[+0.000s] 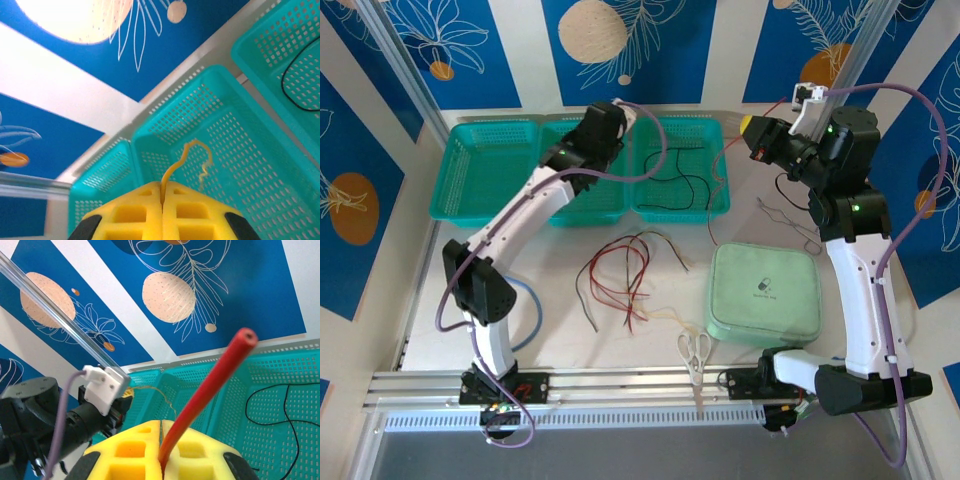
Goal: Untangle the cables
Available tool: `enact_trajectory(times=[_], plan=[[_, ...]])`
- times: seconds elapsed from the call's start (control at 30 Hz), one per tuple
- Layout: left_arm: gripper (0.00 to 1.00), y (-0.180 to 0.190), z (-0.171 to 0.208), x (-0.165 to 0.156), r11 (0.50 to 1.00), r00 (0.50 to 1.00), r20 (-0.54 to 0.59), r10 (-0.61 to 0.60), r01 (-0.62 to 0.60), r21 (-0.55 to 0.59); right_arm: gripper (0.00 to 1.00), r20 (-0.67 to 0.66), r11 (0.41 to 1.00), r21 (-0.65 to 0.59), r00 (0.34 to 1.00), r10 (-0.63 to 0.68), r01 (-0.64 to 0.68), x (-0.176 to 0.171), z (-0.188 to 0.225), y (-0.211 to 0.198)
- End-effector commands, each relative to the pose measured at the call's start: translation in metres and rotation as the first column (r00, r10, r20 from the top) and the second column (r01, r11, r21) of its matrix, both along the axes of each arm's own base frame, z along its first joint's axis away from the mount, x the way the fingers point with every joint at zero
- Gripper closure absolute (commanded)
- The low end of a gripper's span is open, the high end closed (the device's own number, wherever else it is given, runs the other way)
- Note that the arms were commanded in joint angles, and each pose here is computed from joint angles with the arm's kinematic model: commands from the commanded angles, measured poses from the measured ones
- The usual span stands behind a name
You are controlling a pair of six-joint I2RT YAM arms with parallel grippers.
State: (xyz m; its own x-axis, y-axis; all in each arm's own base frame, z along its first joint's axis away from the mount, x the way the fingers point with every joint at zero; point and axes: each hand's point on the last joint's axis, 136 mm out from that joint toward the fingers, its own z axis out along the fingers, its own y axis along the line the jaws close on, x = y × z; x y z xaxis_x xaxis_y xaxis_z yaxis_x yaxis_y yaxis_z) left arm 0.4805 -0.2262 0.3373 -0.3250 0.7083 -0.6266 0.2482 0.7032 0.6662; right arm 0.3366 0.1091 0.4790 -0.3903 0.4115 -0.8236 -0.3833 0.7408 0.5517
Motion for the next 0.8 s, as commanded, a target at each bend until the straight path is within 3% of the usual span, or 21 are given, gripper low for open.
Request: enact_trajectory(times=[0.0,0.1,0.23,0.47,0.77], plan=[[1.00,-0.005,0.038,0.005,0.981,0.985,0.164,-0.046,0.014,0.193,1.00,0.040,1.000,-0.014,0.999,-0.007,0.007,-0.006,0.013,-0.003],[1.00,-0.014,0.045,0.003,0.978,0.982,0.159,-0.106,0.073,0.197,1.00,0.039,1.000,-0.012,0.999,-0.007,0.007,-0.004,0.012,-0.005],[1.00,-0.027,0.024,0.003,0.933,0.964,0.134,-0.231,0.180,0.311,1.00,0.037,1.000,-0.008,0.999,-0.013,0.013,-0.003,0.012,-0.008],[1.00,-0.015,-0.014,0.006,0.876,0.952,0.078,-0.295,0.237,0.419,1.00,0.024,1.000,-0.004,0.999,-0.022,0.022,-0.004,0.010,-0.015],[1.00,-0.005,-0.065,0.003,0.804,0.908,-0.014,-0.418,0.377,0.459,1.00,0.022,1.000,0.001,1.000,-0.017,0.017,-0.003,0.010,-0.014]])
